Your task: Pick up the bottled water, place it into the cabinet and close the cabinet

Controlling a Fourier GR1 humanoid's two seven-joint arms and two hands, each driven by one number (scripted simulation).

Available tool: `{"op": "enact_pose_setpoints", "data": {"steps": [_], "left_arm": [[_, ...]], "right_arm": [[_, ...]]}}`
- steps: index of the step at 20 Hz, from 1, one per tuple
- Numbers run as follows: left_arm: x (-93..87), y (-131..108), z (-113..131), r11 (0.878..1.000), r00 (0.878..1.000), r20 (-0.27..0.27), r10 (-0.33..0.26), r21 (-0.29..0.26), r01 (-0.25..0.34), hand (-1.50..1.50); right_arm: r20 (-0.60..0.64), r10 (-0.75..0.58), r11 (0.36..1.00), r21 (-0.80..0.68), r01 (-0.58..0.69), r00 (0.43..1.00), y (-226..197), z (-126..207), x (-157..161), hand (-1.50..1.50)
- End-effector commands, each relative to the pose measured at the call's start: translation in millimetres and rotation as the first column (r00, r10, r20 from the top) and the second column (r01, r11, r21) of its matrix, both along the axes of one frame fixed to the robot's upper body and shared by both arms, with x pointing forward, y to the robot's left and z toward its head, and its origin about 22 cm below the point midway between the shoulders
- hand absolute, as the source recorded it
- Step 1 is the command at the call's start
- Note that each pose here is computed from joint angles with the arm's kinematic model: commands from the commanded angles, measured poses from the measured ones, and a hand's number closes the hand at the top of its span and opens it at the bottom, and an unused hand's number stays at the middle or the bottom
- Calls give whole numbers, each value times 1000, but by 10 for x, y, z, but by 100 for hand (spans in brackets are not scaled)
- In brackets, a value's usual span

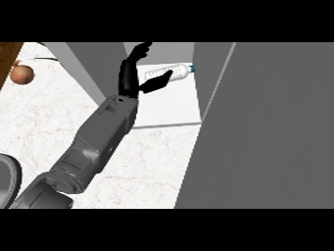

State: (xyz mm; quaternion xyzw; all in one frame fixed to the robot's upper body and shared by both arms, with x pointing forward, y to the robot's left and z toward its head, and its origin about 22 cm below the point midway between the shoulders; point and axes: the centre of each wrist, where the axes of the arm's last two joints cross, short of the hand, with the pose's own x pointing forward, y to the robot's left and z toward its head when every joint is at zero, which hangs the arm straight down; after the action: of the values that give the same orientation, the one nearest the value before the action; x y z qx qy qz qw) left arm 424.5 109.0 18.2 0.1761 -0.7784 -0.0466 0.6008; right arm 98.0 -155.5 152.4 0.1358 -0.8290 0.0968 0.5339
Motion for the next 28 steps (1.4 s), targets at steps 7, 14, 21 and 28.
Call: {"op": "enact_pose_setpoints", "data": {"steps": [7, 14, 21, 28], "left_arm": [[-46, 34, -46, 938, 964, 146, -221, -240, 252, 150], [-90, 13, -44, 833, 911, 141, -387, -371, 411, 150], [-280, 38, -146, 732, 862, 159, -481, -469, 494, 150], [-592, 247, -260, 695, 866, 180, -467, -531, 485, 150]], "right_arm": [[-4, 11, 1000, 1, -11, 1000, -42, 139, -120, -150], [7, -31, 999, -13, 31, 1000, -98, 229, -201, -150], [21, -94, 995, -25, 94, 995, -205, 239, -158, -150], [2, -72, 995, -66, 72, 997, -135, 89, -124, -150]]}}
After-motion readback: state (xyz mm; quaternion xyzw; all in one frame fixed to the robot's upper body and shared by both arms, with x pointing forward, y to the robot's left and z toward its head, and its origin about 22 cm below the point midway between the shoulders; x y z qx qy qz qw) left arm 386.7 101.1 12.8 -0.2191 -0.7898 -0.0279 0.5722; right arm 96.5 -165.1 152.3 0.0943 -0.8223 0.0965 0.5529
